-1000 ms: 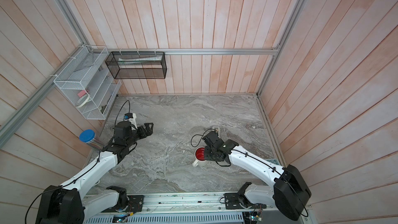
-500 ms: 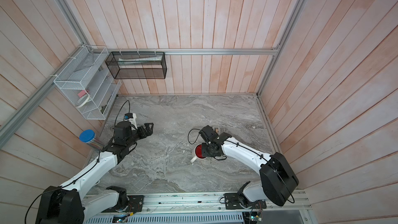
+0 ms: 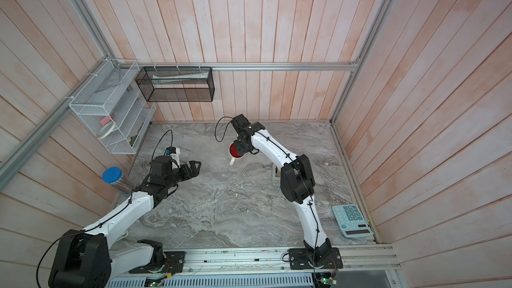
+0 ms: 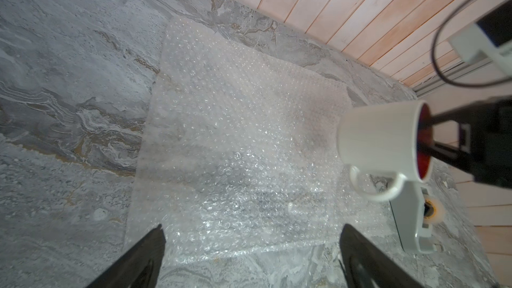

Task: Wrap mugs in bubble wrap
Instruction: Place the mug on the bubble wrap.

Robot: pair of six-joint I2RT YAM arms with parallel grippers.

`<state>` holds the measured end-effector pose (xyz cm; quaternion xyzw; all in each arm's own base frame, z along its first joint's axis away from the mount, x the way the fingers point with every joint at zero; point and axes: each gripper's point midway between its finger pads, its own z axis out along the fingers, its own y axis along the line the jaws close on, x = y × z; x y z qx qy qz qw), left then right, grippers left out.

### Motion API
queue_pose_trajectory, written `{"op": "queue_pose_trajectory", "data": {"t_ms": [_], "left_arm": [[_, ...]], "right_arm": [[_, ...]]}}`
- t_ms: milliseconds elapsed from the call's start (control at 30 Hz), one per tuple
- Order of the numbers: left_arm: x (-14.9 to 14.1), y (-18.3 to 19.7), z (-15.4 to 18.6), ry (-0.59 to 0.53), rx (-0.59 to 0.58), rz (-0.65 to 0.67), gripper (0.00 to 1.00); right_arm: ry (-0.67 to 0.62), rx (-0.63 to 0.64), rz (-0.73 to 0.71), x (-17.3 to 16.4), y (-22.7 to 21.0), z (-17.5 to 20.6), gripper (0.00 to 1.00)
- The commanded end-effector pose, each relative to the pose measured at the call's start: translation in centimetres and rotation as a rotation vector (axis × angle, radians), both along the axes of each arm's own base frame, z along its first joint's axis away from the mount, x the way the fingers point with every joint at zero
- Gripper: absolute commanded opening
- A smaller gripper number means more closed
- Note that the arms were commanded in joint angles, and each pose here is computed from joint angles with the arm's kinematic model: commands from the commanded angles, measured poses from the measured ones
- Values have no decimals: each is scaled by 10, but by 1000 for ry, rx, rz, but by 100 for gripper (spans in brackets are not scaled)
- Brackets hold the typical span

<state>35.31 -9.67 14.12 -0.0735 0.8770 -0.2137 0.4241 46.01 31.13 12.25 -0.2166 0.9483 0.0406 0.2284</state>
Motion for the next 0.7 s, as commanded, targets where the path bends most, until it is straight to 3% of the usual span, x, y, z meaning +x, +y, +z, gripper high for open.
{"op": "queue_pose_trajectory", "data": {"t_ms": [0,233,467,667], "left_arm": [[4,-6,10,-18,2,-31,100],[0,-6,3,1,1,-35,100],[1,-6,3,0,5,-34,100],[0,-7,-2,8,3,-40,100]], "right_arm": [[42,6,75,9,-4,5,0],[51,94,129,16,27,-3,0],[37,111,158,5,48,3,0],[85,88,152,-1,50,-19,0]]}}
